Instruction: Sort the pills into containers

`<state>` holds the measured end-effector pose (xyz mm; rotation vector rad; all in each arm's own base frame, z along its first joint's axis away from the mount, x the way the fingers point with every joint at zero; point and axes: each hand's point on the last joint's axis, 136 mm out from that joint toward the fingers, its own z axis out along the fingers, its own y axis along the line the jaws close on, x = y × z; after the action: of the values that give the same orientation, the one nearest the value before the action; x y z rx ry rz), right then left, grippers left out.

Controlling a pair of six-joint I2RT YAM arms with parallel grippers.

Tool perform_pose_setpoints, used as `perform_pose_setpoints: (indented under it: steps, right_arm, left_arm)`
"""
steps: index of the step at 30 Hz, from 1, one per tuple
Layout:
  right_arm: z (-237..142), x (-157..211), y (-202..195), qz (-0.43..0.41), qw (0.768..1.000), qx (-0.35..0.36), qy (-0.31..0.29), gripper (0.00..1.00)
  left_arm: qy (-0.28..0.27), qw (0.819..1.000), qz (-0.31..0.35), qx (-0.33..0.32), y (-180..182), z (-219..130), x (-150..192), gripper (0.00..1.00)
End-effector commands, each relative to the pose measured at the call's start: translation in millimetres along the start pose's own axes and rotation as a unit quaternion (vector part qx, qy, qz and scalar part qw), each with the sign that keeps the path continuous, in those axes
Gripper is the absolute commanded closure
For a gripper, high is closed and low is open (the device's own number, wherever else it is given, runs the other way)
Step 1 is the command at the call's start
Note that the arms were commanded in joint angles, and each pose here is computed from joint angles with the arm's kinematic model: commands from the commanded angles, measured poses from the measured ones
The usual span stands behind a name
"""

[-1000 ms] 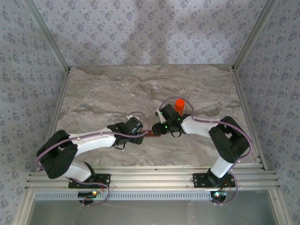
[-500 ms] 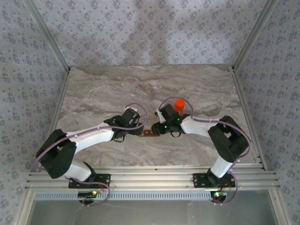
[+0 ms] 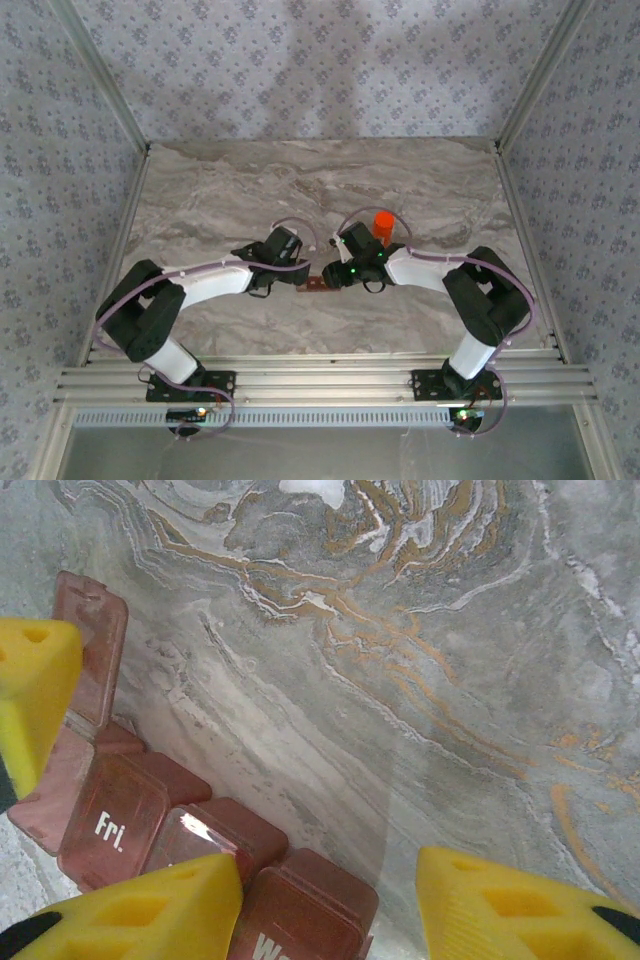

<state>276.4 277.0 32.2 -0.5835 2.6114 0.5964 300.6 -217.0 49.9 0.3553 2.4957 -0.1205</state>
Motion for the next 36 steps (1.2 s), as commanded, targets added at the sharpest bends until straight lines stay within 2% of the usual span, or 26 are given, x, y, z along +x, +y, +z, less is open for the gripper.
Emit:
perform_pose_setpoints:
  steps: [1, 5, 12, 22, 28, 32, 36]
  right_arm:
    - [16, 60, -25, 0.005, 0.994, 0.049, 0.101, 0.48]
    - [14, 54, -22, 0.008, 0.994, 0.046, 0.097, 0.48]
    - [-10, 20, -7, 0.017, 0.998, 0.022, 0.063, 0.45]
    - [-95, -57, 9, 0.039, 0.998, 0.004, -0.050, 0.41]
    - [-146, -95, -37, 0.071, 0.986, 0.095, -0.116, 0.34]
    - [-162, -111, -84, 0.102, 0.973, 0.162, -0.132, 0.30]
    - [-161, -115, -119, 0.123, 0.963, 0.206, -0.126, 0.28]
  left_arm:
    - [-0.008, 1.000, -0.002, 0.012, -3, 3, -5, 0.01]
    - [-0.020, 1.000, -0.006, 0.023, -7, -6, -15, 0.01]
    - [-0.075, 0.995, -0.051, 0.050, -8, -51, -57, 0.01]
    - [-0.133, 0.971, -0.176, 0.087, 15, -122, -108, 0.01]
    - [-0.152, 0.949, -0.254, 0.106, 23, -159, -132, 0.01]
    - [-0.162, 0.927, -0.319, 0.113, 27, -181, -146, 0.01]
    - [-0.171, 0.902, -0.381, 0.109, 36, -197, -152, 0.01]
